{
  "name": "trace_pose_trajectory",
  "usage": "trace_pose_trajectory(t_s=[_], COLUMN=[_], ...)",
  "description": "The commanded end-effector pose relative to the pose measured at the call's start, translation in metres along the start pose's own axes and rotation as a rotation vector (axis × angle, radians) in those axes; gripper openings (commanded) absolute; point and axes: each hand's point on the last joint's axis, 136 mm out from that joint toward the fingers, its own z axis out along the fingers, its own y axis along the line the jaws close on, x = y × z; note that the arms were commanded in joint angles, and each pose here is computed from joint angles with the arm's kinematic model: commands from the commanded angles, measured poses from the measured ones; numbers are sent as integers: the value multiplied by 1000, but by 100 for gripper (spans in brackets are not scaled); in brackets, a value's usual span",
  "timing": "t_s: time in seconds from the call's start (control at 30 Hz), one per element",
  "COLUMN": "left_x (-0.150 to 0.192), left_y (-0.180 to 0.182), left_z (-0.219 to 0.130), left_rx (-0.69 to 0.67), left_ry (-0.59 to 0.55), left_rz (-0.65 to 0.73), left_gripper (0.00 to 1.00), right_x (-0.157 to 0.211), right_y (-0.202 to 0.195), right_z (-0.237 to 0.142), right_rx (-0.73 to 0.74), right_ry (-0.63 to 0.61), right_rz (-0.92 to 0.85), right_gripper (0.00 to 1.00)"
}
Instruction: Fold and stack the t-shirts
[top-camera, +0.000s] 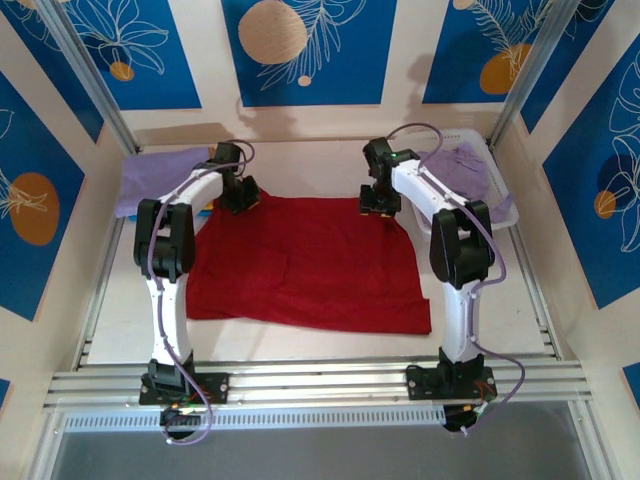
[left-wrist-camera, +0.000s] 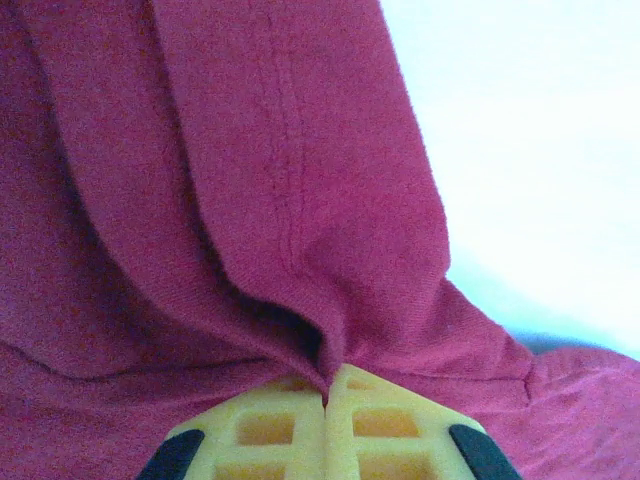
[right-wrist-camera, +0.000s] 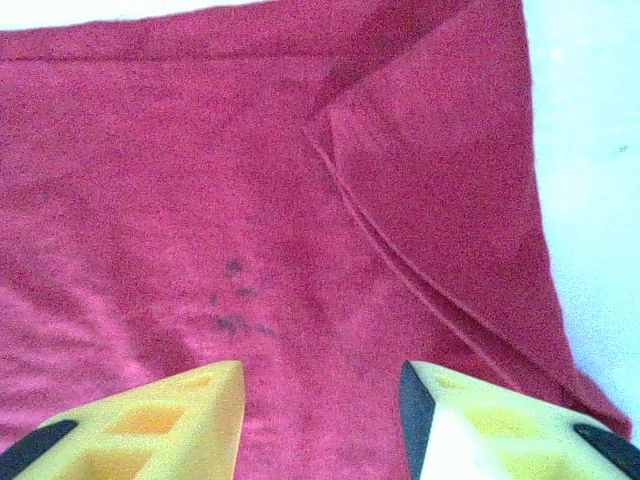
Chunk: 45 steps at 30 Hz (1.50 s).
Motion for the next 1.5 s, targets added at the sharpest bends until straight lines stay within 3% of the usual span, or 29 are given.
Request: trace_pose_trajectory(t_s=[0.0, 0.6, 0.83, 1.0, 1.07, 1.47], left_x=[-4, 1, 3, 2, 1, 3], left_y=[-15, -17, -17, -18, -18, -23], left_z=[-21, -33, -33, -40, -44, -77], left_rx=[9, 5, 2, -1, -2, -10], left_ry=[-18, -6, -2, -12, -21, -41], left_rz=[42, 69, 76, 87, 93, 128], left_gripper=[0, 0, 0, 0, 0, 0], right_x=[-11, -45, -45, -45, -45, -23], right_y=[-1, -2, -4, -5, -6, -21], right_z=[9, 59, 66, 55, 47, -4], right_rx=[62, 137, 157, 189, 199, 208], right_ry=[-2, -22, -15, -24, -35, -43], right_rz=[-84, -159, -173, -204, -220, -237], right_gripper=[45, 36, 21, 3, 0, 0])
